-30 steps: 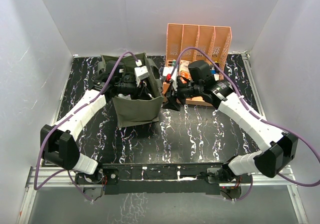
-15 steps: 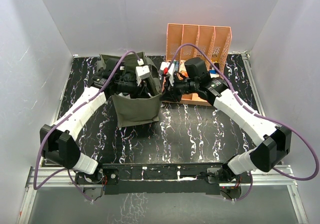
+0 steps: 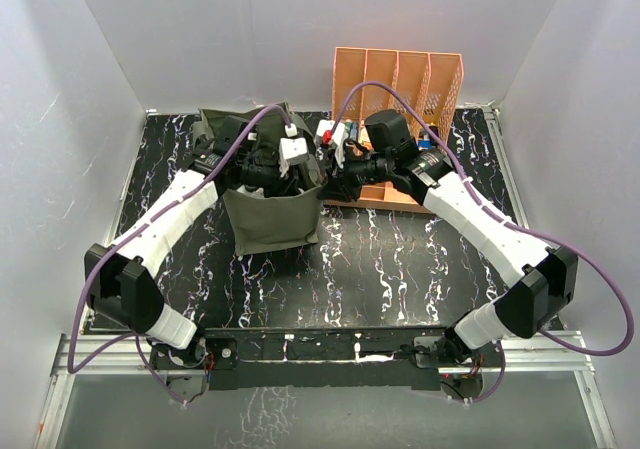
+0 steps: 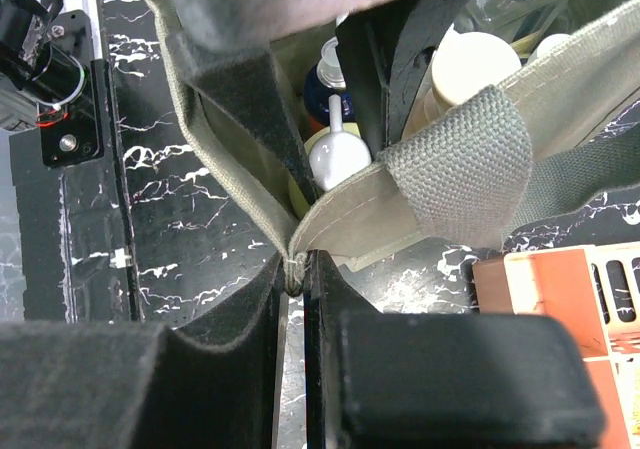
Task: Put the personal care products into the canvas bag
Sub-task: Place the care product in the canvas bag.
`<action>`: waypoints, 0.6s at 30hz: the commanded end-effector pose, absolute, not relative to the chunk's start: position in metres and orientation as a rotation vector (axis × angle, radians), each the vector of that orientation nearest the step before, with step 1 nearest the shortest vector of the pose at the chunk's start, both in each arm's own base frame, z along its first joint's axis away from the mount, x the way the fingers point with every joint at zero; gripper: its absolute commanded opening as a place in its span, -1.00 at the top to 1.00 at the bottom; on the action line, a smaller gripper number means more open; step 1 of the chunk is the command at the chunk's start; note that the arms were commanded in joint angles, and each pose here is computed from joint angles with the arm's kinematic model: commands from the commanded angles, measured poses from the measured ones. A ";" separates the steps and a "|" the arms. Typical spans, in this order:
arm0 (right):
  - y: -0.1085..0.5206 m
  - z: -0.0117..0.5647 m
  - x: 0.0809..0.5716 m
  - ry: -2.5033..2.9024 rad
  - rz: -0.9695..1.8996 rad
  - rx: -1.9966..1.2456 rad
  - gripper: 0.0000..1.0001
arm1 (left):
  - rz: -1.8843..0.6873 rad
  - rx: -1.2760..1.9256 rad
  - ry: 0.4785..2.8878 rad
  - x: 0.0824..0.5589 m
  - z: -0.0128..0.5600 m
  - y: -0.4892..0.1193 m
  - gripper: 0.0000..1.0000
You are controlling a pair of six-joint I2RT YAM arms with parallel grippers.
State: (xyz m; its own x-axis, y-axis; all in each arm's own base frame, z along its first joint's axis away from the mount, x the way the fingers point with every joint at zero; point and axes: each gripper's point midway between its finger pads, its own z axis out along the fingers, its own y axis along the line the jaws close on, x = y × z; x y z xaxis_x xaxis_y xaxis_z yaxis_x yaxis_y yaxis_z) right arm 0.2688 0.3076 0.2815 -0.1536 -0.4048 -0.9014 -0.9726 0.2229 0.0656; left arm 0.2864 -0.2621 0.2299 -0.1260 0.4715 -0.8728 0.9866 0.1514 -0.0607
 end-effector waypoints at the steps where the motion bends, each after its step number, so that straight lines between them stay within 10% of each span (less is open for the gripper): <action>1: 0.320 0.360 0.265 1.438 0.933 -1.283 0.84 | -0.965 1.476 1.569 0.273 0.250 -0.275 1.00; 18: 0.323 0.373 0.265 1.410 0.943 -1.294 0.84 | -1.032 1.595 1.504 0.267 0.222 -0.280 1.00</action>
